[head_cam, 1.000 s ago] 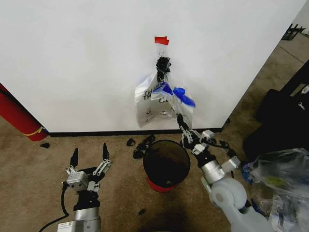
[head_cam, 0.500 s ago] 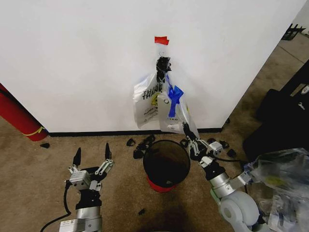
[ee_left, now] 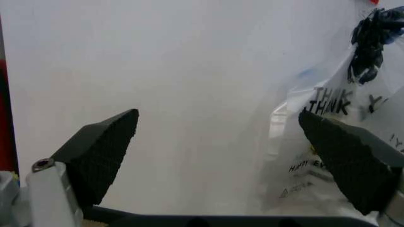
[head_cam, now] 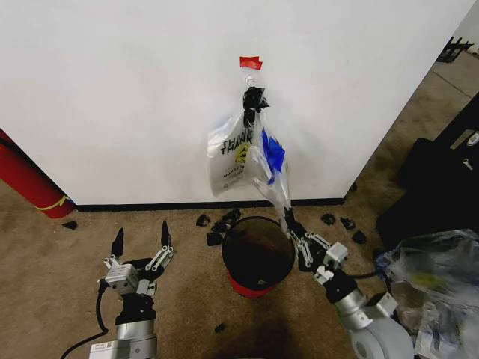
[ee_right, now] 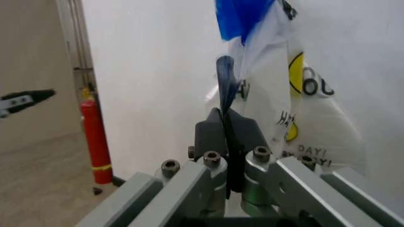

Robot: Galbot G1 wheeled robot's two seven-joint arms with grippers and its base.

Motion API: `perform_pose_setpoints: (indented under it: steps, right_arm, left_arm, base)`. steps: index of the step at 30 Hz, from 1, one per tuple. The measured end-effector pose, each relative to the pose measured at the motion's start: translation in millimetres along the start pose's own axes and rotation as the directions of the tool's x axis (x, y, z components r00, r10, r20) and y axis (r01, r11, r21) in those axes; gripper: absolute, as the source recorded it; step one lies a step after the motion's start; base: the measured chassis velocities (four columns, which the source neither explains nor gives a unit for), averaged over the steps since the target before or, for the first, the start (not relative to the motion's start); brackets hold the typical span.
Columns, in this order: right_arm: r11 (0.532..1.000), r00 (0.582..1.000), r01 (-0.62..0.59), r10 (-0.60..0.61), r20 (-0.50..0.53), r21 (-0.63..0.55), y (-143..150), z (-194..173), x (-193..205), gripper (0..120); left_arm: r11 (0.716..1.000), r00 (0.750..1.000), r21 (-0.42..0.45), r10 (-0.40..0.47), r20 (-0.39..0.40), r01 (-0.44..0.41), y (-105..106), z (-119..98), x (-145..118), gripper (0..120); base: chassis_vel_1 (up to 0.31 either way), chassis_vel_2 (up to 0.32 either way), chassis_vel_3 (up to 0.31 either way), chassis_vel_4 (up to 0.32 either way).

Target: Pick up the garbage bag from the wall and place it over the trash bin.

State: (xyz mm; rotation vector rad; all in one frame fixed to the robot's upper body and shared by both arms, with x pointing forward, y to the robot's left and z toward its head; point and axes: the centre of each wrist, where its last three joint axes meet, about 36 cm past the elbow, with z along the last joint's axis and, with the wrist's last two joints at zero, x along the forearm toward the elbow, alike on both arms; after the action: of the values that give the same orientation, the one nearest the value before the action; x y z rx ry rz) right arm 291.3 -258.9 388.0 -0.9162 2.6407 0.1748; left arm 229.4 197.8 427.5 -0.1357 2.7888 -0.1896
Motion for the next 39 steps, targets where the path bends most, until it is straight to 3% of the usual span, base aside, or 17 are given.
perform_pose_setpoints:
  steps: [18, 39]
  right_arm:
    - [0.997, 0.997, 0.070, -0.072, 0.038, 0.045, 13, 16, 57, 0]
    - [0.977, 0.988, 0.150, -0.153, 0.010, 0.152, -1, 36, 102, 0]
  left_arm:
    - [1.000, 1.000, -0.003, -0.001, 0.005, 0.001, -1, -4, 3, 100]
    - [1.000, 1.000, -0.004, 0.001, 0.005, -0.001, 0, -2, 1, 100]
  base:
    - [0.000, 0.000, 0.000, 0.000]
    - [0.000, 0.000, 0.000, 0.000]
